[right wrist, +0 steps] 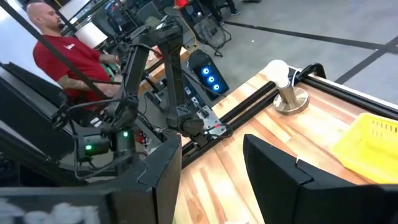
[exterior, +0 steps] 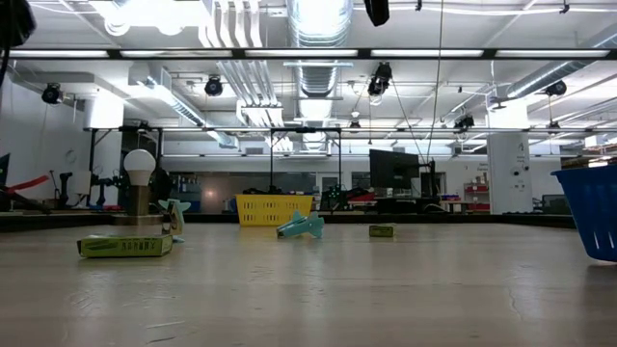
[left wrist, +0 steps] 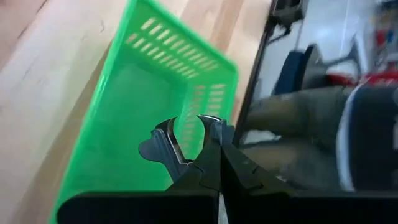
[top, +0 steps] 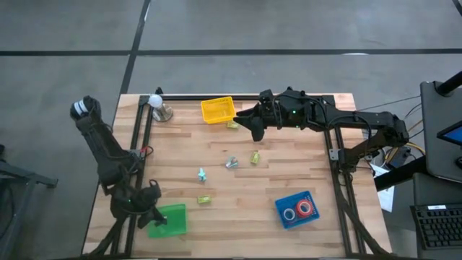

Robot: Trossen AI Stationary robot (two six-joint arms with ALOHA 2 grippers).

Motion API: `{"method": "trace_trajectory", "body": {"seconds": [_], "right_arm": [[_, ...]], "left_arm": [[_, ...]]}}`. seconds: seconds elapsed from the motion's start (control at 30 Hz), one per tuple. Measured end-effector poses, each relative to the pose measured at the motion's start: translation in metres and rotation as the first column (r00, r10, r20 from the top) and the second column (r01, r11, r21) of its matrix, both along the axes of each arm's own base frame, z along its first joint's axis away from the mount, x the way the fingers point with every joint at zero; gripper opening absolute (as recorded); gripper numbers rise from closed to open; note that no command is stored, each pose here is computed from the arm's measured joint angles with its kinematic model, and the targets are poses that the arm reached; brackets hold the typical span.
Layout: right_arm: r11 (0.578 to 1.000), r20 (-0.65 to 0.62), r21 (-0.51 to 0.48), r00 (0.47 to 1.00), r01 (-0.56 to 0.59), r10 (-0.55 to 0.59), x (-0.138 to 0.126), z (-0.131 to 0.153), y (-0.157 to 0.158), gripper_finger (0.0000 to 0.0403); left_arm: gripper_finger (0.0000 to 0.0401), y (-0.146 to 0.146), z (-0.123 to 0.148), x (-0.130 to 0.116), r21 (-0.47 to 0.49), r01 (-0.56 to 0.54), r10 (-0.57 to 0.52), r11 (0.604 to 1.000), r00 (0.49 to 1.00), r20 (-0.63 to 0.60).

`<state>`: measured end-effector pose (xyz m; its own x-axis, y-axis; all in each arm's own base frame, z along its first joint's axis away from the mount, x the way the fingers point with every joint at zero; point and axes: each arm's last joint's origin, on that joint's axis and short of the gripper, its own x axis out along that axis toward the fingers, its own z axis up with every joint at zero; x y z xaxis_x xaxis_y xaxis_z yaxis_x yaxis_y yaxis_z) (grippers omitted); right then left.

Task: Pick and place Stapler, Stapler remover, tape
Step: Put the black staple remover into the green basket

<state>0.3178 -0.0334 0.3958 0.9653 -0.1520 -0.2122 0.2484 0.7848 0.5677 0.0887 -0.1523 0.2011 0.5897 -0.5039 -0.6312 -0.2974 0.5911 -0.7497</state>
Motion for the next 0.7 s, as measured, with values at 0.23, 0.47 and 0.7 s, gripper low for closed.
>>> {"method": "trace_trajectory", "body": {"seconds": [0.23,0.47,0.7], "right_arm": [[1.0,0.001,0.015,1.0,0.003,-0.003,0.0,-0.001,0.0,0.0168],[0.999,0.003,0.036,1.0,0.031,-0.031,0.0,-0.001,0.0,0.0158],[0.999,-0.002,0.037,0.999,0.034,-0.034,0.002,-0.003,-0.001,0.0156]], "left_arm": [[0.0004,0.004,-0.011,0.001,0.049,0.077,-0.076,0.996,0.997,-0.03],[0.0016,0.007,-0.02,0.001,0.047,0.075,-0.073,0.996,0.997,-0.04],[0.0014,0.009,-0.022,0.003,0.046,0.055,-0.054,0.997,0.998,-0.041]]}}
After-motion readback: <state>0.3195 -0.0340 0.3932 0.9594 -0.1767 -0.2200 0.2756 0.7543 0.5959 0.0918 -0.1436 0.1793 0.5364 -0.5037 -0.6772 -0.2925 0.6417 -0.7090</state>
